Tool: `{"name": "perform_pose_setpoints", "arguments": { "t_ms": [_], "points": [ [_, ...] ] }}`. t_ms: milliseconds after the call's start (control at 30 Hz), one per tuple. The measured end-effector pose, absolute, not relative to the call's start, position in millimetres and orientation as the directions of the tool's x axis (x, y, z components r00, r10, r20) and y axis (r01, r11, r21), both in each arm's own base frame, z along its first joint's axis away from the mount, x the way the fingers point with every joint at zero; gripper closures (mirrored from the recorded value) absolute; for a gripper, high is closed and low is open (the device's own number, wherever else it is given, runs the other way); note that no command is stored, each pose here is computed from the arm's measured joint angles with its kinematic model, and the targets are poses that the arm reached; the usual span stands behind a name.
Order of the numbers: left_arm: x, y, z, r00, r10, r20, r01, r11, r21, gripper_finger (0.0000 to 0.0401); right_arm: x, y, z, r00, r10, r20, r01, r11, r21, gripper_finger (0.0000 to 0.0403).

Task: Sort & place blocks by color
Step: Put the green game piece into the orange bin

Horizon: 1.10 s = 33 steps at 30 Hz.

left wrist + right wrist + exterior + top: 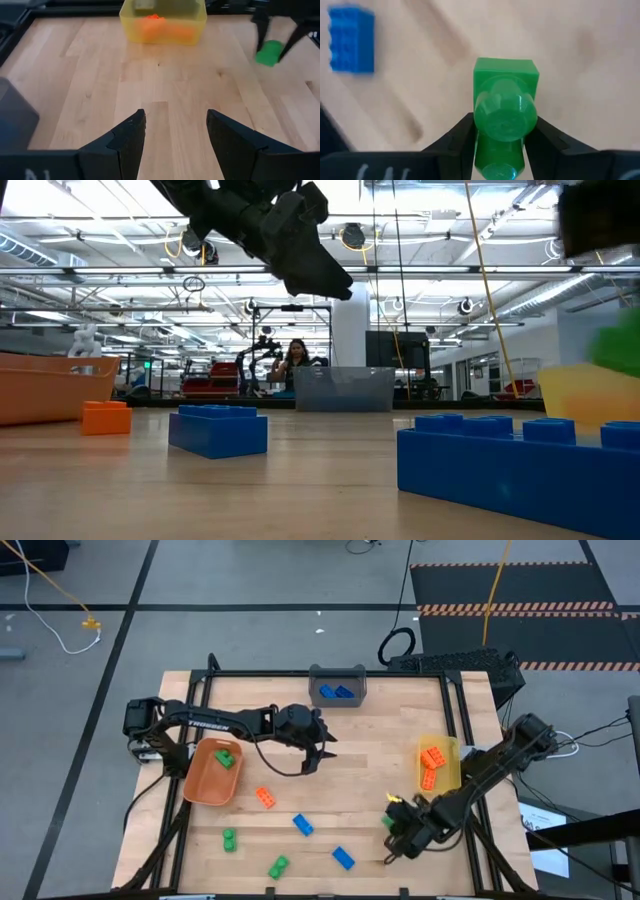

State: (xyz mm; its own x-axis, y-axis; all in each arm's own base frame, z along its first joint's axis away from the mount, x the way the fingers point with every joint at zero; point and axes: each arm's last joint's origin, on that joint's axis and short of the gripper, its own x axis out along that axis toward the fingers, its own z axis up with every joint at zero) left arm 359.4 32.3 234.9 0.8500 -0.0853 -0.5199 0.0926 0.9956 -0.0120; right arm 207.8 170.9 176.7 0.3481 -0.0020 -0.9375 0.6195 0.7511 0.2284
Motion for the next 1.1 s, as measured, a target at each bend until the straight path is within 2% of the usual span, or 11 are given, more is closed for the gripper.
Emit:
{"name": "perform_pose_setpoints", "arguments": {
  "t_ms": [133, 300, 400, 533, 733, 867, 1100],
  "points": [
    [362, 22, 238, 0.864, -0.109, -0.492, 0.146, 0.989, 0.037, 0.0192, 214, 154, 181, 0.387, -0.115, -0.915, 0.555, 0.822, 0.132, 0.0285],
    [364, 7, 241, 0.876, -0.145, -0.459, 0.19, 0.98, 0.054, 0.0192, 223, 142, 182, 0.398, -0.146, -0.906, 0.422, 0.906, 0.039, 0.0285],
    [364, 0, 241, 0.873, -0.174, -0.455, 0.204, 0.979, 0.016, 0.0192, 228, 137, 183, 0.441, -0.214, -0.872, 0.34, 0.939, -0.059, 0.0285],
    [364, -9, 241, 0.863, -0.225, -0.453, 0.228, 0.972, -0.049, 0.0192, 238, 133, 188, 0.55, -0.322, -0.771, 0.268, 0.942, -0.203, 0.0285],
    [367, -25, 249, 0.898, -0.229, -0.375, 0.256, 0.967, 0.021, 0.0192, 267, 123, 201, 0.701, -0.32, -0.637, 0.207, 0.947, -0.247, 0.0285],
    [368, -31, 251, 0.908, -0.227, -0.351, 0.263, 0.963, 0.058, 0.0192, 279, 110, 206, 0.73, -0.356, -0.583, 0.24, 0.933, -0.27, 0.0285],
    [367, -32, 247, 0.91, -0.131, -0.393, 0.19, 0.975, 0.116, 0.0192, 290, 102, 214, 0.774, -0.38, -0.506, 0.259, 0.92, -0.295, 0.0285]
  ]
}}
